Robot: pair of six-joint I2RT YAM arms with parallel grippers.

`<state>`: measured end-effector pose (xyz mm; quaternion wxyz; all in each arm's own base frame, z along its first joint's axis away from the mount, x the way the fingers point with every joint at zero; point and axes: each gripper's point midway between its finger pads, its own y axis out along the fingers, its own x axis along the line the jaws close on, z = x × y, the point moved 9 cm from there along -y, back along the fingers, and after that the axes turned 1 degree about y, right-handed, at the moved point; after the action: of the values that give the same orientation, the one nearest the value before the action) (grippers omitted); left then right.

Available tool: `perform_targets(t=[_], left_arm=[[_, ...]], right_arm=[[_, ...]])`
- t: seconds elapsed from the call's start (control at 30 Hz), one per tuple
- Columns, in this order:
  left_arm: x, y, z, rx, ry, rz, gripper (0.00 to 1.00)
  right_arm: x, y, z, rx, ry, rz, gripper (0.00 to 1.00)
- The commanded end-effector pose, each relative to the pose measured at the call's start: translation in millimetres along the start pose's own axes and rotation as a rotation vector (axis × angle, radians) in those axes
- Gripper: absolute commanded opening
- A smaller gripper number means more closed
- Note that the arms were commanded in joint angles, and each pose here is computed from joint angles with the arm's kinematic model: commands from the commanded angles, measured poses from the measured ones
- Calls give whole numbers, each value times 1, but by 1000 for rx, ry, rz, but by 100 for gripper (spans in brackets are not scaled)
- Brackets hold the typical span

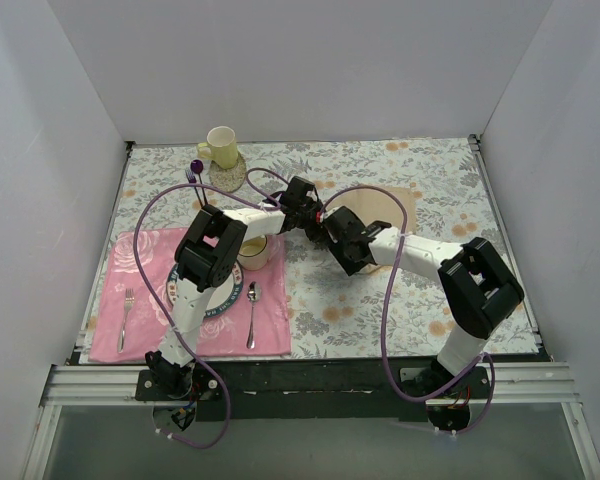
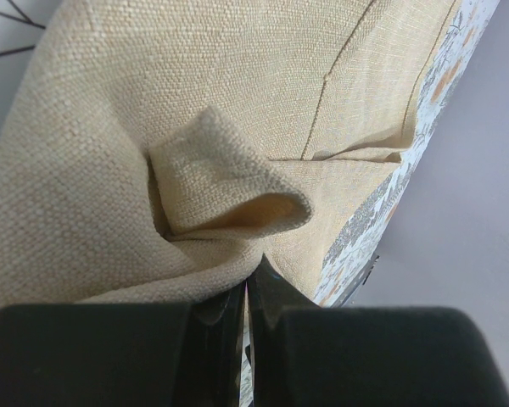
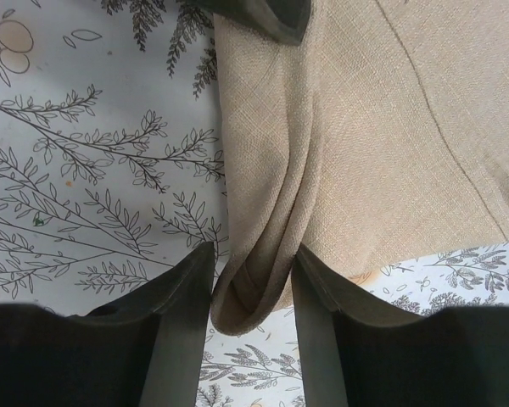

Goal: Fold the napkin, place the utensils inside, and roll it up
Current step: Roll the napkin with the utensil

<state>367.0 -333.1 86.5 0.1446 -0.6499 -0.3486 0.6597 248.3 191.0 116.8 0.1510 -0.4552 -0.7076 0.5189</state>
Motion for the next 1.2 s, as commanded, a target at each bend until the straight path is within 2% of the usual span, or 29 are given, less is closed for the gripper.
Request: perform_targets(t=[0.0,0.23,0.3,0.43,0.5,0.53,0.63,0.73,0.83,0.87,0.97,1.07,1.17], left_arm=[[53,15,11,20,-40,-222,0],[54,15,11,22,-41,-224,0],[56,15,10,22,-45,-228,0],[58,16,10,22,-46,-232,0],[58,16,8,22,-47,-232,0],[58,16,8,21,-43,-233,0],[58,16,6,17,-45,-236,0],[58,17,6,19,-43,-237,0],[59,17,6,21,-39,-241,0],[59,17,6,22,-38,-244,0],[58,17,6,20,-33,-246,0],[58,17,5,20,-30,-246,0],[57,18,4,18,-29,-246,0]], right_arm=[[-5,-9,-17,-65,48,11,48],[-20,-7,-13,-39,109,-12,32],[-23,-7,-9,-38,128,-36,23],[-32,0,-2,-22,203,-194,6],[-39,7,6,-10,251,-255,2],[-36,7,7,-11,271,-351,1],[-39,17,20,7,342,-475,1],[-45,23,30,26,395,-547,8],[-51,24,34,25,407,-564,17],[-52,20,32,12,401,-568,23],[-54,9,27,4,389,-590,30],[-53,2,28,10,384,-603,34],[-54,1,31,27,385,-596,34]])
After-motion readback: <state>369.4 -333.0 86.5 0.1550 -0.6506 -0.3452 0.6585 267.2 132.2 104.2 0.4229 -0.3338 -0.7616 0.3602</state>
